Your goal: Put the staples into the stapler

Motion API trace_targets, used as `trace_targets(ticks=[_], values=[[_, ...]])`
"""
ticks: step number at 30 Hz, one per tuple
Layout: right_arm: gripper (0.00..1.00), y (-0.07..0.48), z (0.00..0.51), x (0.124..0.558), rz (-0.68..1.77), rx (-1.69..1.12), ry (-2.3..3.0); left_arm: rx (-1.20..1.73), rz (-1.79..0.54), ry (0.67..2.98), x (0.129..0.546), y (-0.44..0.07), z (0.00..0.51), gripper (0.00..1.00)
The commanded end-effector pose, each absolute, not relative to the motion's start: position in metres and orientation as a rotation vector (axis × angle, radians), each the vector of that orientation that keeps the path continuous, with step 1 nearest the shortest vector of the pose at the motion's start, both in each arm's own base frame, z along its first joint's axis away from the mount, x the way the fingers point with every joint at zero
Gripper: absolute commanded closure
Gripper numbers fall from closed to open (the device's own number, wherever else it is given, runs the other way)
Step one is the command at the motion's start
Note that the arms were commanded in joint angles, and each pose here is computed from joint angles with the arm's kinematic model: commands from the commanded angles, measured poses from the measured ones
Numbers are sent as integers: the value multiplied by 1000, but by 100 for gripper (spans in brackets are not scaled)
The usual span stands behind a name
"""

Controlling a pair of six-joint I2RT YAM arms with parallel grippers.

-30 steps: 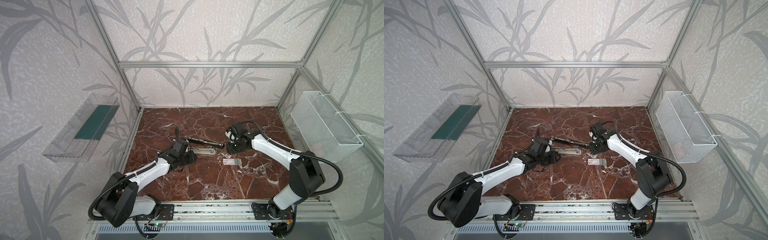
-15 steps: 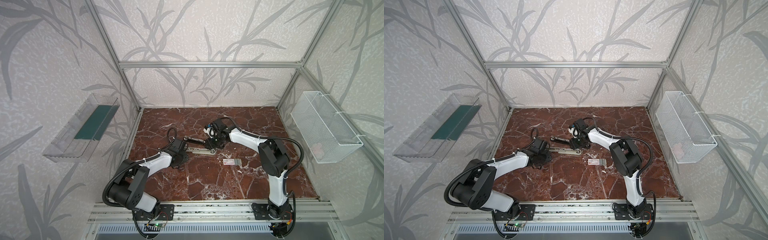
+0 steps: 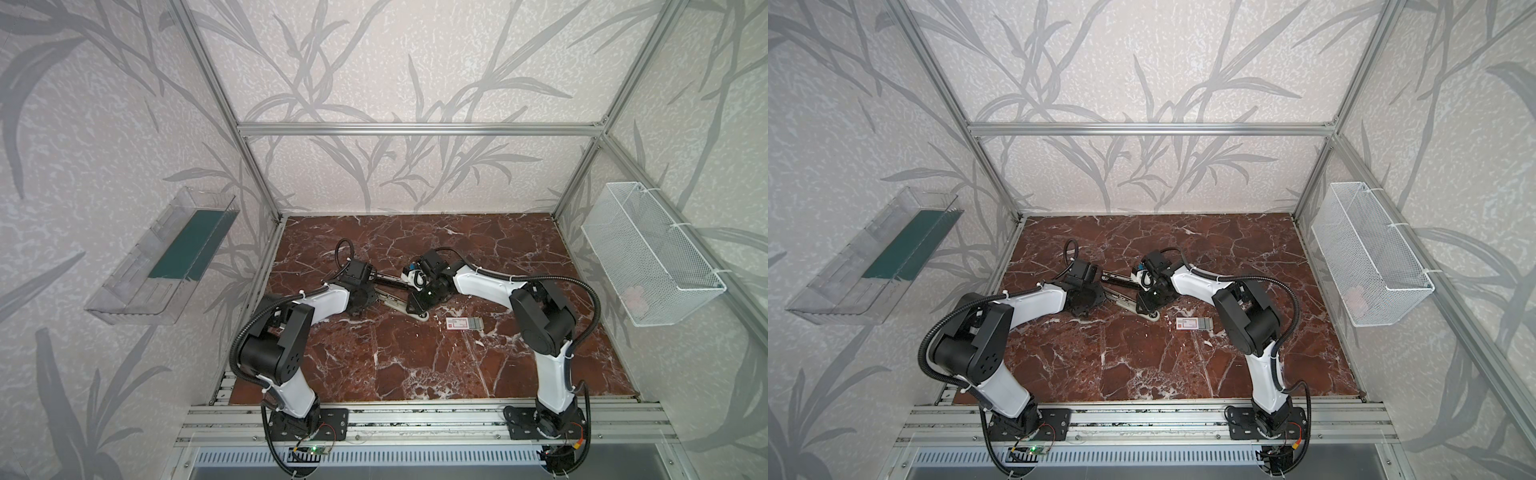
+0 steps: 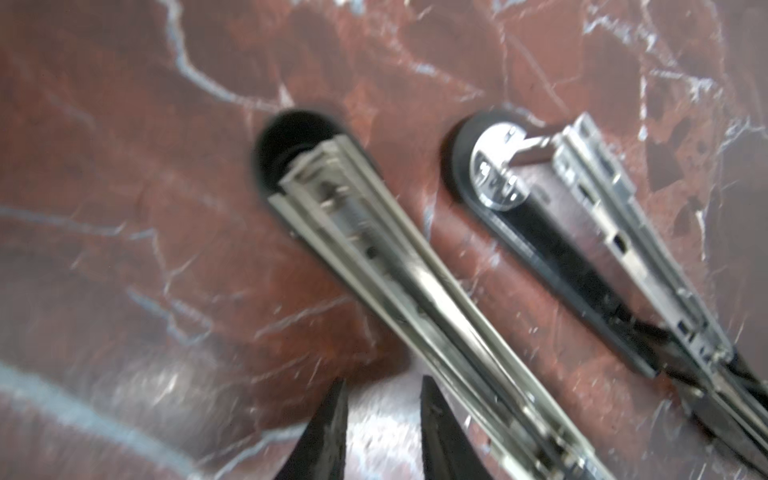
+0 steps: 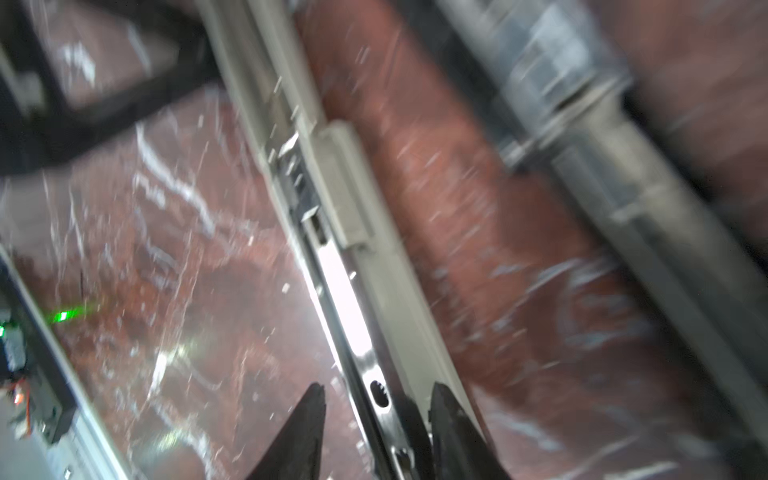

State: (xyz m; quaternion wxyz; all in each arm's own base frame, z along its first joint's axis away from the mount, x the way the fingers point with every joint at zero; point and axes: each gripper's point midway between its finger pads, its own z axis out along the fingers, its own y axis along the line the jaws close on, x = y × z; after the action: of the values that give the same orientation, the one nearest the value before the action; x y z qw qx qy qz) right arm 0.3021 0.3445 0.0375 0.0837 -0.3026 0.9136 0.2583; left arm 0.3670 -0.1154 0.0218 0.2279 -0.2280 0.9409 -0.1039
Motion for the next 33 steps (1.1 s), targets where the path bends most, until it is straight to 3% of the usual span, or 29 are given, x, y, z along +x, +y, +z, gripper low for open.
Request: trace_targets(ticks=[1, 18, 33], values=[[57, 362, 61, 272, 886, -978, 2686, -612, -238, 2644, 366, -111, 7, 68], [55, 345, 42, 289, 846, -761, 2718, -389, -571, 2645, 422, -195, 18, 68], [55, 399, 57, 255, 1039, -987, 2648, -487, -391, 2599, 381, -137, 54, 68]])
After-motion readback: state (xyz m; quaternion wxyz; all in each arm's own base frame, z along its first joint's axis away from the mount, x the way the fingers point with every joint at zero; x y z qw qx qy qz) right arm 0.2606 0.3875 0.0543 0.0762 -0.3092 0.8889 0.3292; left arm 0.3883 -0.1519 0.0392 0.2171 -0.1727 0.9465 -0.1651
